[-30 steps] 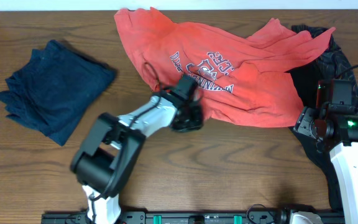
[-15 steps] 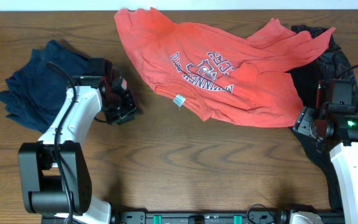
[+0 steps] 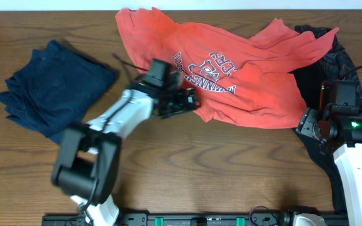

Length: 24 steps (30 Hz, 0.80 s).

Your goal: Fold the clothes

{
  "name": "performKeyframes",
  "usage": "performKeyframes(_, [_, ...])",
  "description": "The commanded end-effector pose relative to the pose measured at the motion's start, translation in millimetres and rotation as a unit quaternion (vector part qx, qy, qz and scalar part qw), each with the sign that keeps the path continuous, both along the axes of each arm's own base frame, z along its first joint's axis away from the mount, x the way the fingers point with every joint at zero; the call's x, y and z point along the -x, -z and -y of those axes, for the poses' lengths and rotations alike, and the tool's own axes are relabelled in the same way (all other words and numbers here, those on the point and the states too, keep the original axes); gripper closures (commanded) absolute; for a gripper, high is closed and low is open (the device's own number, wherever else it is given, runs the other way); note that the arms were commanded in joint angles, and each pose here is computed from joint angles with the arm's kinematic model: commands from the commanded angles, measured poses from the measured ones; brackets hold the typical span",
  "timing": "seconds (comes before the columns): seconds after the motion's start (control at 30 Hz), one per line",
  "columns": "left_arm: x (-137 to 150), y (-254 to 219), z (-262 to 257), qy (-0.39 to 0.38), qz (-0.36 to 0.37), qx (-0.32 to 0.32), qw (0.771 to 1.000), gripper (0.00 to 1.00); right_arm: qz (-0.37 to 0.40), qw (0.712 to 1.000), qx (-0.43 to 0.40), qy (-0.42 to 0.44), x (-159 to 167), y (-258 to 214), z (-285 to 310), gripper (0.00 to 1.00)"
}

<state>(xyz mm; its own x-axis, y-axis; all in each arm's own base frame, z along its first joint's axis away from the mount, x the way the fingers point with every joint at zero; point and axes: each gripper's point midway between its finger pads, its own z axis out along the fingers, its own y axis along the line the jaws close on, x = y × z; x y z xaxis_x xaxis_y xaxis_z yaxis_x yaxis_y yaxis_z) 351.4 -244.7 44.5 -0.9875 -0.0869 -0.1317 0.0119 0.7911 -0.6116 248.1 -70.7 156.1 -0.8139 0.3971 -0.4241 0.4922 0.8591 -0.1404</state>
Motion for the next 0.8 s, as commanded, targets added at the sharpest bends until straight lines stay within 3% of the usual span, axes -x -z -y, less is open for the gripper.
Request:
performKeyframes(0.0, [5, 26, 27, -0.031, -0.032, 0.000, 0.999, 0.09, 0.004, 1.000, 0.001, 0.006, 1, -3, 3, 0.22])
performKeyframes(0.1, [9, 43, 54, -0.034, -0.041, 0.016, 0.998, 0.12, 0.003, 1.000, 0.001, 0.006, 1, -3, 3, 0.21])
performKeyframes(0.13, [10, 47, 59, -0.036, -0.043, 0.018, 0.998, 0.18, 0.003, 1.000, 0.001, 0.006, 1, -3, 3, 0.21])
performKeyframes(0.2, [12, 55, 67, -0.035, -0.047, 0.022, 0.998, 0.61, 0.003, 1.000, 0.001, 0.006, 1, -3, 3, 0.21])
performKeyframes(0.23, [13, 57, 67, -0.035, -0.050, 0.020, 0.998, 0.90, 0.003, 1.000, 0.000, 0.006, 1, -3, 2, 0.21])
performKeyframes(0.27, [17, 59, 64, -0.036, -0.060, 0.013, 0.997, 0.94, 0.003, 1.000, 0.000, 0.005, 1, -2, 2, 0.21])
performKeyframes(0.47, [52, 70, -3, -0.053, -0.159, -0.084, 0.982, 0.94, 0.002, 1.000, 0.000, 0.005, 2, -2, 2, 0.21])
performKeyframes(0.6, [72, 66, -103, -0.088, -0.204, -0.230, 0.947, 0.94, 0.003, 1.000, 0.000, 0.005, 2, -2, 2, 0.21])
performKeyframes(0.67, [66, 55, -121, -0.092, -0.202, -0.214, 0.951, 0.95, 0.003, 1.000, 0.000, 0.005, 1, -2, 2, 0.21])
performKeyframes(0.77, [42, 29, -108, -0.099, -0.175, -0.104, 0.974, 0.94, 0.004, 1.000, 0.000, 0.006, 1, -3, 2, 0.21])
